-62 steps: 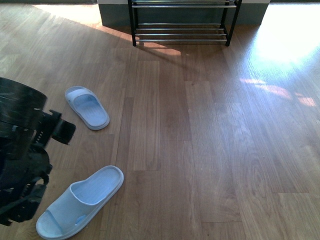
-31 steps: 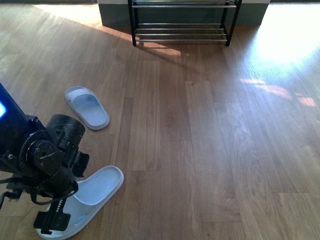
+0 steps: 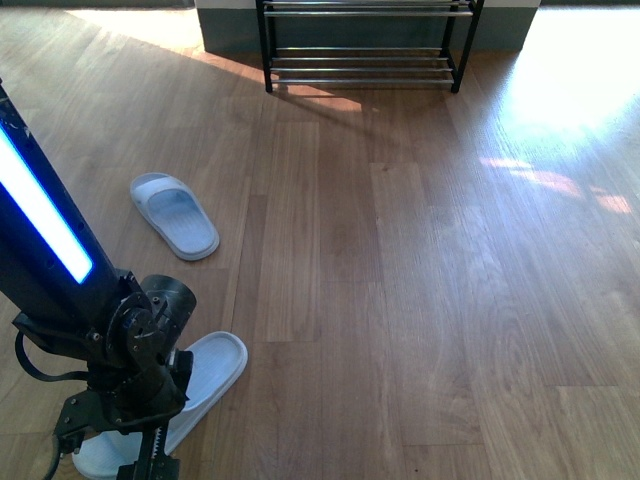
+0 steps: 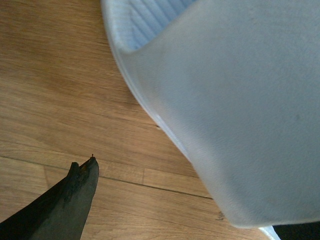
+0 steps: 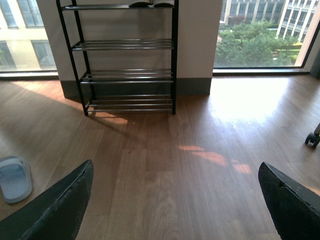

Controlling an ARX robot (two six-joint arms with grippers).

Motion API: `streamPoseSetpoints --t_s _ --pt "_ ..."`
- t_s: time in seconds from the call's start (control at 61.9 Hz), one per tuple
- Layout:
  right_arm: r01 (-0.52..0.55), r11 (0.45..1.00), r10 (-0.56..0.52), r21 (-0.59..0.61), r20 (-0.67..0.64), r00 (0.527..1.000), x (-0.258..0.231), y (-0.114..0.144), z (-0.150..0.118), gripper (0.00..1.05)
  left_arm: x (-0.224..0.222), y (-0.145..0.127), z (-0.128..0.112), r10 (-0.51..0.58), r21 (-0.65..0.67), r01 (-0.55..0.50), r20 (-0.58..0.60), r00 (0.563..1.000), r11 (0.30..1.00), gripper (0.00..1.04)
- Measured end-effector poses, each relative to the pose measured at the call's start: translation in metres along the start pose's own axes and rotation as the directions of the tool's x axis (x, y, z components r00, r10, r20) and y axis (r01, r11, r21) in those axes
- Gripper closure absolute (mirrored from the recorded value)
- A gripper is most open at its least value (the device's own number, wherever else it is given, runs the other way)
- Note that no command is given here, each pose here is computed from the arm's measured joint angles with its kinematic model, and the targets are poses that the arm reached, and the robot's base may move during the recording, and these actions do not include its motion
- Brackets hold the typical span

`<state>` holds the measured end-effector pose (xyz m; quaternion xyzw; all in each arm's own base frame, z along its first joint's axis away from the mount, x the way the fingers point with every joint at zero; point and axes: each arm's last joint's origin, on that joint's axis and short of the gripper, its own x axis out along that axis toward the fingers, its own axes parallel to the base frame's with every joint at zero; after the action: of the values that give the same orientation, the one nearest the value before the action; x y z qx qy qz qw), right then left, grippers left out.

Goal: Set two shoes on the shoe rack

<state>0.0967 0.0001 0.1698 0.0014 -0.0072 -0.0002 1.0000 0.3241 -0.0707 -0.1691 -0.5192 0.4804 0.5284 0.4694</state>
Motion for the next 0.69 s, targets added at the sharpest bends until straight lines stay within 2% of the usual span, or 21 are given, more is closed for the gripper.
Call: streamPoseSetpoints --t_s 0.145,0.291,0.695 --pt "0.000 1.000 0.000 0.000 0.000 1.000 0.0000 0.0000 0.0000 0.09 0.0077 -0.0060 -0.0009 0.056 0.041 -0.058 0.043 0.997 0.997 0.09" --pt "-0.002 1.000 0.002 0.000 0.000 1.000 0.0000 0.0000 0.0000 0.09 0.0079 -0.0072 -0.0018 0.100 0.142 -0.111 0.081 0.992 0.984 0.11" --pt "-0.002 1.000 0.002 0.000 0.000 1.000 0.0000 0.0000 0.0000 0.09 0.0077 -0.0053 0.0001 0.150 0.194 -0.171 0.117 0.982 0.966 0.72"
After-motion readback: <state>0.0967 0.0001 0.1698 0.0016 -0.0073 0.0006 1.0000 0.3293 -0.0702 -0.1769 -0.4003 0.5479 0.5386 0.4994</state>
